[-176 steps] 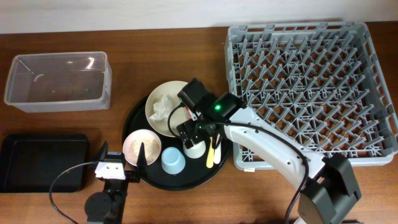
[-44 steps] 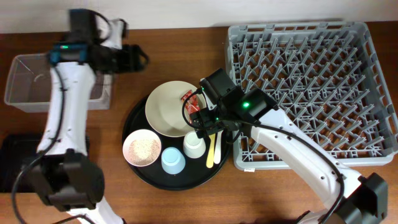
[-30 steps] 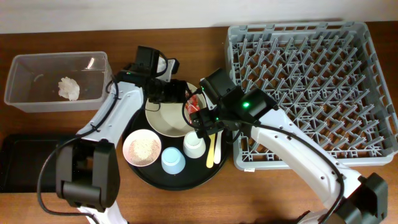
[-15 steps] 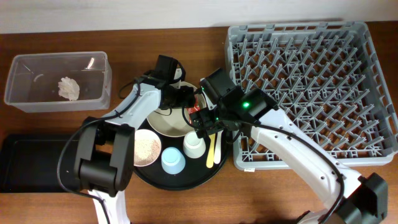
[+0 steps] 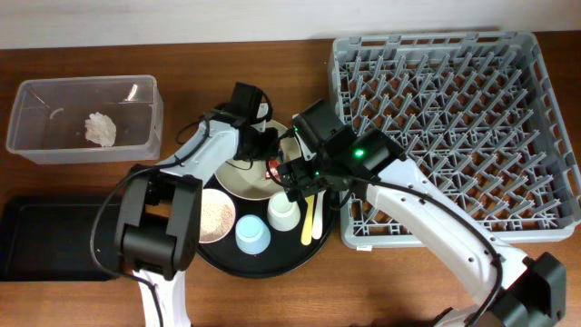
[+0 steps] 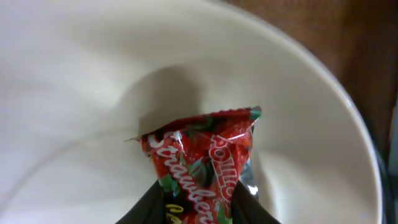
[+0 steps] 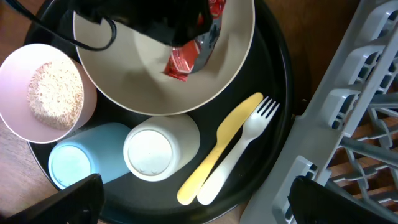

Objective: Sort waste into correct bins and load items into the dishwasher rack
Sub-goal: 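Grasp the red candy wrapper in the bowl with the left gripper, then carry the wrapper left and drop it into the clear bin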

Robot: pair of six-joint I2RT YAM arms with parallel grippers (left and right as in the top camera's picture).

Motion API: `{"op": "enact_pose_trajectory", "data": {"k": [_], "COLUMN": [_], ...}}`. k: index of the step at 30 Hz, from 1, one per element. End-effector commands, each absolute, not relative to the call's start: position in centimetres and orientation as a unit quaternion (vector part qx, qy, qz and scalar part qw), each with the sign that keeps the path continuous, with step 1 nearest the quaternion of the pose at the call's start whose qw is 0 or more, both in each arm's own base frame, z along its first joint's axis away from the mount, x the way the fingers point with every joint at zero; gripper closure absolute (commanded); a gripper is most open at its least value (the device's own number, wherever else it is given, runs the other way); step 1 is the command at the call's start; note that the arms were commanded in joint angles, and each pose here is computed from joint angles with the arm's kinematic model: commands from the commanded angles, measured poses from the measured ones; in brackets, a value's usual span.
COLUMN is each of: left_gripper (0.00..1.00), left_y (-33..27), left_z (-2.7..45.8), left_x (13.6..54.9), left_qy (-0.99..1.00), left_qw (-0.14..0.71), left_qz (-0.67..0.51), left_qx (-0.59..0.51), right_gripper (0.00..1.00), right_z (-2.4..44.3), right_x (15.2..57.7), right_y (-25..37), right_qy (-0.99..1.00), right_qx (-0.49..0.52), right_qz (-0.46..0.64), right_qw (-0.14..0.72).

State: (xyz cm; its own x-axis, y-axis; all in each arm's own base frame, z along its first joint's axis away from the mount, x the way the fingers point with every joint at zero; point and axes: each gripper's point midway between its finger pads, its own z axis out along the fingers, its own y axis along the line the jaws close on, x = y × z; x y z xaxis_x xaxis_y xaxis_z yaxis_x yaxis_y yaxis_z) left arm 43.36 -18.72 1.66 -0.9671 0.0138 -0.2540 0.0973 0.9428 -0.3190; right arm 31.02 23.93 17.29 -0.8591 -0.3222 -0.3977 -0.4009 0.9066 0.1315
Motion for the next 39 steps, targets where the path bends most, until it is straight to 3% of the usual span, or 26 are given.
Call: {"op": "enact_pose_trajectory", "data": {"k": [1, 6, 14, 18, 22, 26, 30, 39], "left_gripper": [0.73, 0.79, 0.85, 0.85, 0.85, 0.85, 0.85, 0.83], "left_y": [-18.5, -16.5, -0.5, 8.5, 12.6, 14.1, 14.6, 14.8], "left_z": [4.9, 14.1, 21.3, 20.9, 20.6, 19.2, 13.9, 11.8], "left_x": [45.9, 48.9, 48.8, 47.5, 47.2, 47.8, 48.6, 49.5], "left_qy": [0.973, 0.959, 0.948, 0.938, 0.928, 0.930, 0.945, 0.950], "left_qw": [0.155, 0.221, 0.278, 0.276, 0.286, 0.285, 0.235, 0.228], "left_qz": [-0.170, -0.177, -0.102, -0.040, 0.037, 0.084, 0.094, 0.101], "left_qx": [0.024, 0.011, -0.119, -0.207, -0.236, -0.218, -0.208, -0.187], "right_gripper": [0.02, 0.02, 0.02, 0.02, 0.02, 0.02, 0.02, 0.02], "right_z": [18.4, 18.4, 18.4, 18.4, 18.4, 18.4, 18.4, 18.4], "right_x": [31.3, 31.3, 31.3, 31.3, 31.3, 31.3, 31.3, 31.3], "right_y": [24.0, 24.0, 24.0, 24.0, 24.0, 24.0, 24.0, 24.0], "right_qy": [0.956, 0.956, 0.956, 0.956, 0.956, 0.956, 0.956, 0.956], "right_qx": [-0.182, -0.182, -0.182, -0.182, -0.182, -0.182, -0.182, -0.182], "right_qz": [0.110, 0.110, 0.110, 0.110, 0.110, 0.110, 0.110, 0.110], "right_qw": [0.201, 0.201, 0.201, 0.201, 0.201, 0.201, 0.201, 0.201]}}
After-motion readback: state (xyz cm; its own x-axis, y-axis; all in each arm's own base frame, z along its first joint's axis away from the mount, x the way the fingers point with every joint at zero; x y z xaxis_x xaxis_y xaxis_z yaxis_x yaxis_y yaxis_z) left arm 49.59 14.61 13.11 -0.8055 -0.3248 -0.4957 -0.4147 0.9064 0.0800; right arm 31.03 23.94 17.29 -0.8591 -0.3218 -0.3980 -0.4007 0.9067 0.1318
